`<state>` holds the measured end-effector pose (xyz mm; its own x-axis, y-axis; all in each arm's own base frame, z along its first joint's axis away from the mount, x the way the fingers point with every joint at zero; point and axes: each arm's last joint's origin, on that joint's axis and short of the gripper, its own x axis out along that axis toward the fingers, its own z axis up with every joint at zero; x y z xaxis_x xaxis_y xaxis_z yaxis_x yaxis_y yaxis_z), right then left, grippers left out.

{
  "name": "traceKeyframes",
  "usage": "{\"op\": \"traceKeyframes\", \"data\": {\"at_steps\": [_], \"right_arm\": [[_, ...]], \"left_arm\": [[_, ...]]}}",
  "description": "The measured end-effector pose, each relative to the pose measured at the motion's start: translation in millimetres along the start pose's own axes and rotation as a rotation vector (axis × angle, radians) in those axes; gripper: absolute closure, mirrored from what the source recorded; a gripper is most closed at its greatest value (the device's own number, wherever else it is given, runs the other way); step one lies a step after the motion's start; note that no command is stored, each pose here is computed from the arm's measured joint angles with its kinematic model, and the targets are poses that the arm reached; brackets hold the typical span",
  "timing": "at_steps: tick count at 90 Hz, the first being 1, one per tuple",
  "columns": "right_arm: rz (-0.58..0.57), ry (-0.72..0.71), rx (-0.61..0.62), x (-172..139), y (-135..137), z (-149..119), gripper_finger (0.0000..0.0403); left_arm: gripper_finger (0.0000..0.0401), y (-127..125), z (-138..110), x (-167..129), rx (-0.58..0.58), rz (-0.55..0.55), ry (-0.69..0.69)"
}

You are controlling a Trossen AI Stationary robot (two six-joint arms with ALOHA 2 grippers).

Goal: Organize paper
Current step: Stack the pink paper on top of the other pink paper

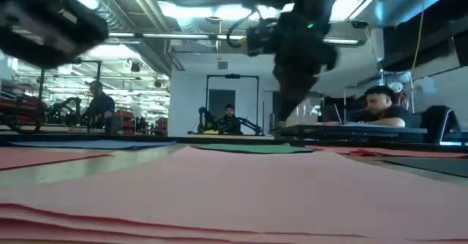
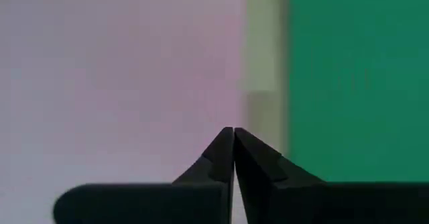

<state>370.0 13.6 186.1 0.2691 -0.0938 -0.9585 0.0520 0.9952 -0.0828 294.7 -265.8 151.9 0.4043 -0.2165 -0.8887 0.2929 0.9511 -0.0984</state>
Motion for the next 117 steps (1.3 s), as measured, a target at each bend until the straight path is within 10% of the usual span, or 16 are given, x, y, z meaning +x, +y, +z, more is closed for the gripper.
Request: {"op": "traceKeyframes", "data": {"at_steps": [117], "right_arm": [[0.12,-0.145,0.008,50.3,10.9,-29.9,0.0403]], "left_arm": [[0.0401,8.3,11.7,-33.0,-0.001,0.143,-0.077]]}}
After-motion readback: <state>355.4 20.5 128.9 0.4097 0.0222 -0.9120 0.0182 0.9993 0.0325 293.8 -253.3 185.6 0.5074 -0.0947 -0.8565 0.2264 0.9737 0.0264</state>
